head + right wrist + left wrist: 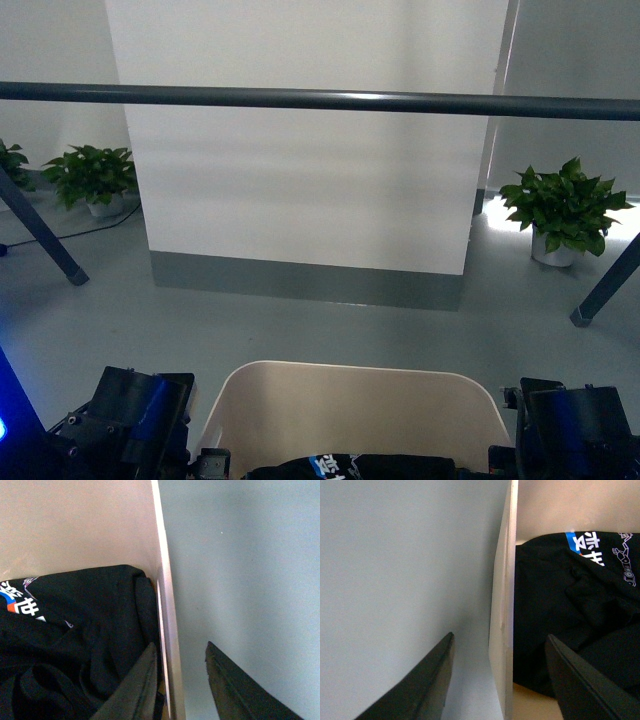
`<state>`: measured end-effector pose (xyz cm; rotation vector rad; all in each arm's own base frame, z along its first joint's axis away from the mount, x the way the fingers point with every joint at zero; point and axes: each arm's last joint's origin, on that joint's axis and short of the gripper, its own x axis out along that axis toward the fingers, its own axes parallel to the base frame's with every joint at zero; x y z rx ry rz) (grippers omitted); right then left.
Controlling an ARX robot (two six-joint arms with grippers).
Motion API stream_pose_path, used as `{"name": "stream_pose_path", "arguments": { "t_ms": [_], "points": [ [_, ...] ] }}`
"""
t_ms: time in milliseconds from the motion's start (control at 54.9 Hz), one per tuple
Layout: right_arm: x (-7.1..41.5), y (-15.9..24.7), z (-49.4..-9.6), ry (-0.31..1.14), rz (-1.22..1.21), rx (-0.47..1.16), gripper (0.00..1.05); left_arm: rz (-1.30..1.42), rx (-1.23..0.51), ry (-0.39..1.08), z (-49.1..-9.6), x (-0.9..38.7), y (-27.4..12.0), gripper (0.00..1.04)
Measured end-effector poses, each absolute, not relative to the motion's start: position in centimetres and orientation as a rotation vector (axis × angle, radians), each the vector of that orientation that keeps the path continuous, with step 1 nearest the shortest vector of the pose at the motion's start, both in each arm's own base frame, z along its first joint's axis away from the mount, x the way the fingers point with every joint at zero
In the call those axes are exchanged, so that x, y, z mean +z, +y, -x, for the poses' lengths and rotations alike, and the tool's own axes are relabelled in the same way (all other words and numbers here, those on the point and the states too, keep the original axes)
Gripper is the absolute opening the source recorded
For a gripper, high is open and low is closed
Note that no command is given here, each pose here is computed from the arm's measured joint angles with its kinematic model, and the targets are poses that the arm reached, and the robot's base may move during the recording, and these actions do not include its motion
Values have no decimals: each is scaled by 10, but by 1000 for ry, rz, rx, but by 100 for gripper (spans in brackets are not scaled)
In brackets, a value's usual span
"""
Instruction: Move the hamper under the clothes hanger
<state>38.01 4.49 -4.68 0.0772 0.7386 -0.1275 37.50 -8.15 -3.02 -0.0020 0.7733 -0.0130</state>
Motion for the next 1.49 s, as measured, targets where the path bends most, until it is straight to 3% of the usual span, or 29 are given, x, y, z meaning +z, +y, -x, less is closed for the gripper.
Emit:
{"name": "stream_pose_path", "arguments": {
  "t_ms": [91,291,492,1148,1494],
  "points": [
    [-46,45,-379,737,-75,-132,51,7,-24,765,-374,-26,-82,76],
    [-37,45,-378,719,-76,-132,74,13,-28,730,-375,-10,-82,99],
    [-12,46,-381,661,-72,-132,98,17,-37,677,-377,15,-83,98],
    [97,42,-360,430,-29,-151,97,41,-84,467,-370,127,-82,98],
    [199,50,-307,164,21,-180,97,67,-58,253,-314,220,-55,98]
  ]
}}
